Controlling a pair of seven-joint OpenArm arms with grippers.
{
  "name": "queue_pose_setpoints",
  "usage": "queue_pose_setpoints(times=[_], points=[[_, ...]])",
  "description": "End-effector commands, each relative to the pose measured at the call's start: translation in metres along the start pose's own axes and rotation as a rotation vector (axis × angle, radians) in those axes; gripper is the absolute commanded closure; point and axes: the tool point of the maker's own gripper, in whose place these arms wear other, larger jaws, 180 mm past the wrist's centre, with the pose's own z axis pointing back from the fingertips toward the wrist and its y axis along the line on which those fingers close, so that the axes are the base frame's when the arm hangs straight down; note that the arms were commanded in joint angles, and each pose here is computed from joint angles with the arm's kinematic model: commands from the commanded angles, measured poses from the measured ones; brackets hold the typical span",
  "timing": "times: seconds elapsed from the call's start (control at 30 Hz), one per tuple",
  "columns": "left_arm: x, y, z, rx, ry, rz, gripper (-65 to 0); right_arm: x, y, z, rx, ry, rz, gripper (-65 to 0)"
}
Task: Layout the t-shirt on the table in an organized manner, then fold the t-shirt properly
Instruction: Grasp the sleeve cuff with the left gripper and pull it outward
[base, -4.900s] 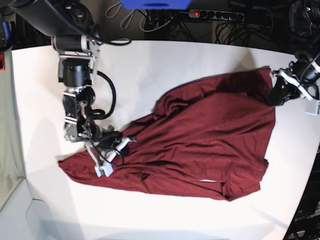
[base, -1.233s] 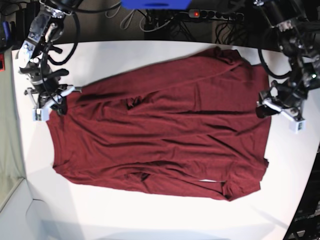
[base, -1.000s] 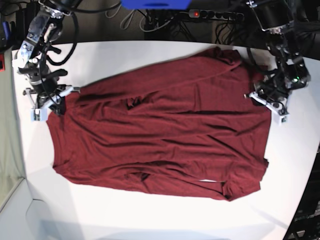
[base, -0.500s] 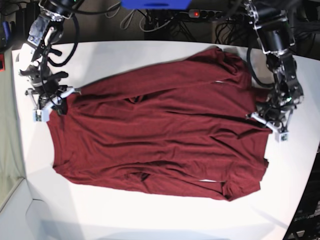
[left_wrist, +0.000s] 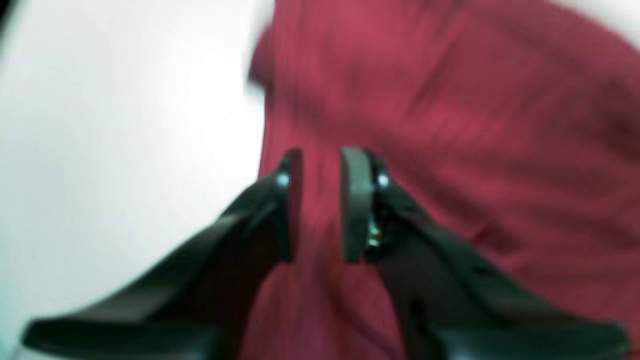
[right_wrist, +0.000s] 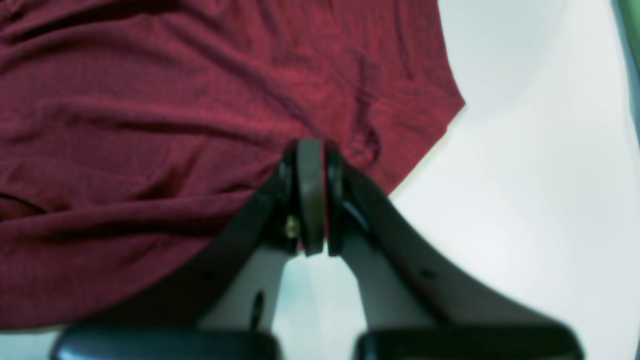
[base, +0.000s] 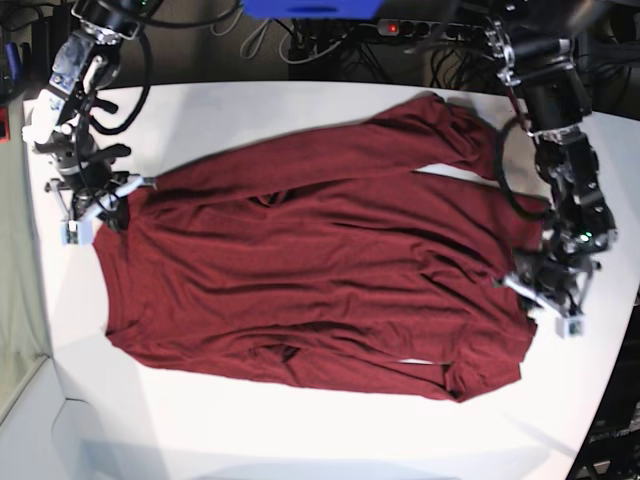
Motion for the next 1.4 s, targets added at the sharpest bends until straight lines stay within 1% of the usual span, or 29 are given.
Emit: queue_pose_setpoints(times=[0.0, 0.03, 0.1, 0.17, 0.27, 0.37, 0.43, 0.57, 0.8, 1.0, 1.27, 1.37], points=[[0.015, 0.002, 0.009, 0.005, -0.028, -0.016, -20.1, 0.017, -0.002, 0.002, 0.004, -0.054, 0.017, 0.0], [0.018, 0.002, 0.015, 0.004, -0.035, -0.016, -24.0, 0.017, -0.002, 0.002, 0.004, -0.054, 0.017, 0.0], [0.012, 0.006, 0.030, 0.016, -0.011, -0.015, -33.5, 0.017, -0.002, 0.003, 0.002, -0.056, 0.017, 0.0], [-0.004, 0.006, 0.048, 0.017, 0.044, -0.033, -38.4, 0.018, -0.003, 0.003, 0.000, -0.057, 0.017, 0.0], [-0.042, -0.001, 0.068, -0.001, 0.122, -0.033, -37.4, 0.018, -0.004, 0.003, -0.001, -0.057, 0.017, 0.0], [-0.090, 0.009, 0.087, 0.011, 0.203, 0.020, -35.8, 0.017, -0.004, 0.003, -0.002, -0.056, 0.016, 0.0], [-0.116, 0.010, 0.092, 0.007, 0.227, 0.074, -35.8, 0.017, -0.004, 0.003, -0.002, -0.056, 0.016, 0.0], [-0.157, 0.015, 0.095, 0.014, 0.270, 0.110, -35.8, 0.017, -0.002, 0.003, 0.003, -0.056, 0.016, 0.0], [-0.184, 0.020, 0.089, 0.023, 0.312, 0.158, -35.8, 0.017, -0.002, 0.003, 0.003, -0.055, 0.016, 0.0], [-0.197, -0.011, 0.086, -0.055, 0.357, 0.110, -35.7, 0.010, -0.002, 0.005, 0.003, -0.041, 0.013, 0.0], [-0.210, -0.018, 0.103, -0.071, 0.388, 0.084, -35.6, 0.009, -0.004, 0.006, -0.001, -0.040, 0.012, 0.0], [-0.216, -0.017, 0.103, -0.068, 0.403, 0.079, -35.1, 0.009, -0.003, 0.006, 0.000, -0.041, 0.011, 0.0]])
